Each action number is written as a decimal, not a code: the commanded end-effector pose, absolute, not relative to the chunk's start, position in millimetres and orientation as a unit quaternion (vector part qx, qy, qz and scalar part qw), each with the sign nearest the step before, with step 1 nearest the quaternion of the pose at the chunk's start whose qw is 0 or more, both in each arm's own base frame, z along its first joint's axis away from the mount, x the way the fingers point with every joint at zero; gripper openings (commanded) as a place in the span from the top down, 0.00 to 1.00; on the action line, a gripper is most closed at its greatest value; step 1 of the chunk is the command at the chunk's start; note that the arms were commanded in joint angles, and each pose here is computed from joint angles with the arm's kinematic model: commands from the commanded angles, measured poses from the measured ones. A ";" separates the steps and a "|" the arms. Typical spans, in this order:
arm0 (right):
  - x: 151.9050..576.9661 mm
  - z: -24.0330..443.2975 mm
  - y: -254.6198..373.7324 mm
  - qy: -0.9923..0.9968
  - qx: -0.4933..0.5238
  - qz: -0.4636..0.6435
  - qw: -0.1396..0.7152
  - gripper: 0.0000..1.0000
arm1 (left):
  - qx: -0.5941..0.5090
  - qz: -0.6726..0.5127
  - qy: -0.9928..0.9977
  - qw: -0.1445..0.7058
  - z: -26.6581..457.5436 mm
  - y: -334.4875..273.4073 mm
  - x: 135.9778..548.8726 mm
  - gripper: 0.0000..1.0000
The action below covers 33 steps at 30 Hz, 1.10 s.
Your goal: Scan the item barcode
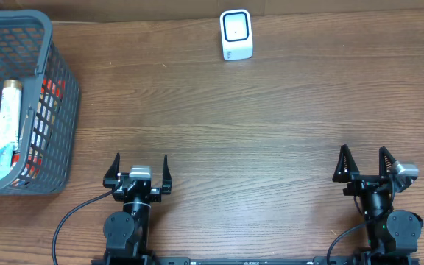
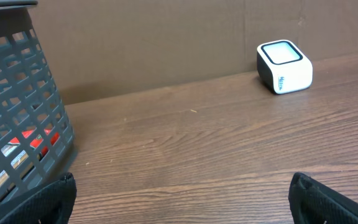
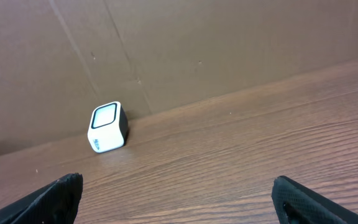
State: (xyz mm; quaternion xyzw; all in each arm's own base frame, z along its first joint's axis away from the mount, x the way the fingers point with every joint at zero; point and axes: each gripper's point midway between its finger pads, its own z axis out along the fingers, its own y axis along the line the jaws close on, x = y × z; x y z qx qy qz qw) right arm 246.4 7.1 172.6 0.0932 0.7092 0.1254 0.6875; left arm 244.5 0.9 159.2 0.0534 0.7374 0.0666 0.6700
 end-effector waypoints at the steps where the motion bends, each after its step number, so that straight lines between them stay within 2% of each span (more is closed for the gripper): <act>1: 246.3 171.3 8.1 0.707 0.092 0.128 0.689 0.00 | 0.054 0.077 0.736 0.671 158.0 3.6 244.4 0.00; 33: 246.4 176.5 7.3 0.700 0.089 0.125 0.697 0.00 | 0.053 0.077 0.732 0.675 160.6 3.6 244.6 0.00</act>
